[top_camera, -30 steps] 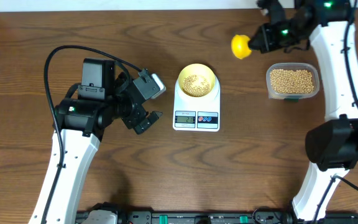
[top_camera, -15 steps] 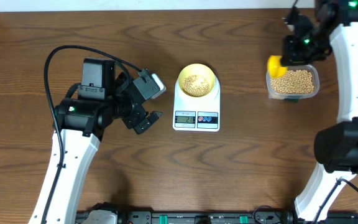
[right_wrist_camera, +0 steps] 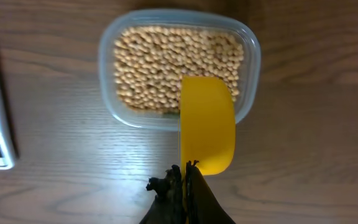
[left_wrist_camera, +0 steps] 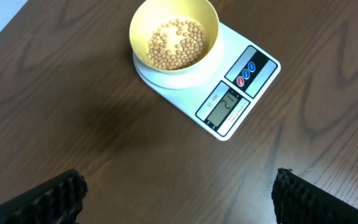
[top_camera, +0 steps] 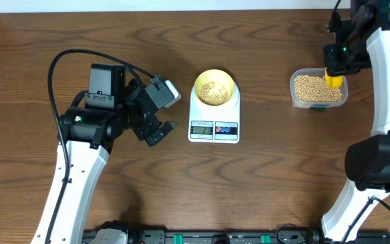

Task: Scoop item into bowl and weigh 50g on scale

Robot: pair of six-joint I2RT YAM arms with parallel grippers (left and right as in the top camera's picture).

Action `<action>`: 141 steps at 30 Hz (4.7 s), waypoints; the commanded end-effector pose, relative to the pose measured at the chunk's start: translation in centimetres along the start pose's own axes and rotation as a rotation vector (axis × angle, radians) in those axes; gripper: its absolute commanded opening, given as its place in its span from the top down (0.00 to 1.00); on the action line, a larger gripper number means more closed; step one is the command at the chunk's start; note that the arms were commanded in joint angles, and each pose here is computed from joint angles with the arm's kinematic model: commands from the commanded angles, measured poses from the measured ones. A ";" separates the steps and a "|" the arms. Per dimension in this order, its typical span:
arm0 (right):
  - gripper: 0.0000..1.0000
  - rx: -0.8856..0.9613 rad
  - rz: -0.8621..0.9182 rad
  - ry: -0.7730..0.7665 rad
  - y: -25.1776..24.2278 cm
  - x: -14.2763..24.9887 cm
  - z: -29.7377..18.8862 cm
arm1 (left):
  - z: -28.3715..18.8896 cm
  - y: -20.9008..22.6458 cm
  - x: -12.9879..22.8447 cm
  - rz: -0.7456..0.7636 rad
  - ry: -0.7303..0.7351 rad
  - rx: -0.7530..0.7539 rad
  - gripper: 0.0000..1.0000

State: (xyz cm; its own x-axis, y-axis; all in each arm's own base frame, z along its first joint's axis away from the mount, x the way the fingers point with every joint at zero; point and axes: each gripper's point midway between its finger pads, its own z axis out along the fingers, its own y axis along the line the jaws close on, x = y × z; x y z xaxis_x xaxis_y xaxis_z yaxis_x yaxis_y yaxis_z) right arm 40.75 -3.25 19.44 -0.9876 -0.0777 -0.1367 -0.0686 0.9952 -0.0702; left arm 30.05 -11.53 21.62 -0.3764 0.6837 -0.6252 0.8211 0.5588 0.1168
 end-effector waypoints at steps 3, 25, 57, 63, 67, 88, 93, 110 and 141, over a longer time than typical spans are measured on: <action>0.99 0.087 0.038 0.028 -1.6 0.3 1.2 | 0.2 -0.1 0.2 -0.017 0.002 0.011 0.02; 0.99 0.096 0.053 0.081 -2.3 -1.6 7.4 | 0.2 -0.1 0.2 -0.017 0.002 0.011 0.02; 0.99 -0.628 0.193 0.013 1.2 -3.0 9.9 | 0.2 -0.1 0.2 -0.017 0.002 0.011 0.02; 0.99 -0.681 0.236 -0.006 -0.8 -2.3 9.3 | 0.2 -0.1 0.2 -0.017 0.002 0.011 0.02; 0.99 -0.690 0.254 0.014 -2.2 -1.1 9.2 | 0.2 -0.1 0.2 -0.017 0.002 0.011 0.02; 0.99 -0.904 0.250 -0.117 -3.7 -0.6 6.2 | 0.2 -0.1 0.2 -0.017 0.002 0.011 0.03; 0.99 -0.976 0.269 -0.164 -3.3 -1.3 5.1 | 0.2 -0.1 0.2 -0.017 0.002 0.011 0.02; 0.99 -1.199 0.103 -0.145 8.0 -4.2 1.7 | 0.2 -0.1 0.2 -0.017 0.002 0.011 0.02; 0.99 -0.847 -0.367 -0.133 23.4 -5.7 1.8 | 0.2 -0.1 0.2 -0.017 0.002 0.011 0.02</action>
State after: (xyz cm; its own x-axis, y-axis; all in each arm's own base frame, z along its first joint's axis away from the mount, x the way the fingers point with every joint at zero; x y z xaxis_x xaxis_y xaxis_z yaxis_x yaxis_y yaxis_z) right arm 44.35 20.30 16.98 -0.8833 -0.3176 -0.3449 -0.4684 0.5641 0.6800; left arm 30.05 -11.53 21.62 -0.3764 0.6837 -0.6252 0.8211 0.5588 0.1168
